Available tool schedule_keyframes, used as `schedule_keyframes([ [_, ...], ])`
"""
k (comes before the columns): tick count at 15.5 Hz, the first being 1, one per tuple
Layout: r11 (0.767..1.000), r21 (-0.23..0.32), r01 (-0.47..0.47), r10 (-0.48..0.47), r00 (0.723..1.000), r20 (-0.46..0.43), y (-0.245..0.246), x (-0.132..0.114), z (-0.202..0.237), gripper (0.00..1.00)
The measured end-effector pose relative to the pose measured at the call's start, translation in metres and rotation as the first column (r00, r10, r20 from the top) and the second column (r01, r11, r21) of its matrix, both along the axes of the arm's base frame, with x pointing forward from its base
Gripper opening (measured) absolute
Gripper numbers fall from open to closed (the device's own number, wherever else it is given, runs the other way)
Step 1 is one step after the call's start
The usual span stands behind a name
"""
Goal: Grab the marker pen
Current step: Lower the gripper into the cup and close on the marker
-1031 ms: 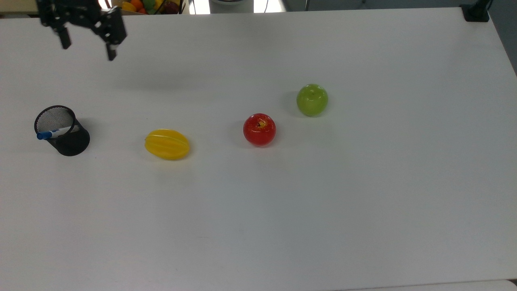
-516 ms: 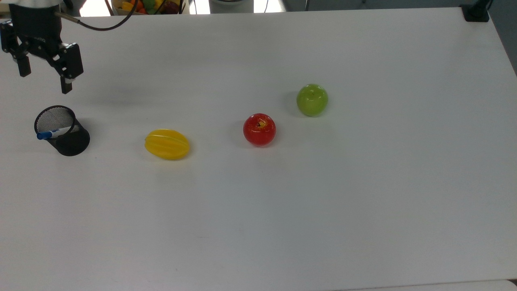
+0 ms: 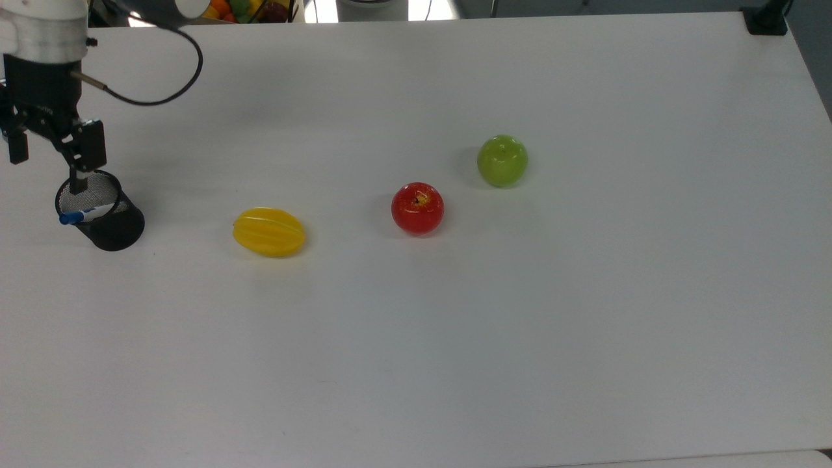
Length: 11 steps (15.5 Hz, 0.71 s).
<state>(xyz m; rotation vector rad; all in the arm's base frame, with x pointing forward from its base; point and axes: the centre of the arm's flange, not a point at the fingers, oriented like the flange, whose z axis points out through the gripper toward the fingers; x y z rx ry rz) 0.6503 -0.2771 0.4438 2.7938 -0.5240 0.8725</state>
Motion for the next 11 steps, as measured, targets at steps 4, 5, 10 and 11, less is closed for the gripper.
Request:
schedule_keyframes([
  [4,0.999,0.006,0.033,-0.033,0.999,0.009,-0.009,0.005,-0.031,0.98],
  [5,0.999,0.008,0.041,-0.041,0.999,0.015,-0.009,0.006,-0.034,0.98],
  [10,0.999,0.014,0.048,-0.048,0.999,0.008,-0.009,0.007,-0.043,0.81],
  [11,0.999,0.015,0.048,-0.048,0.999,0.004,-0.009,0.007,-0.046,0.81],
])
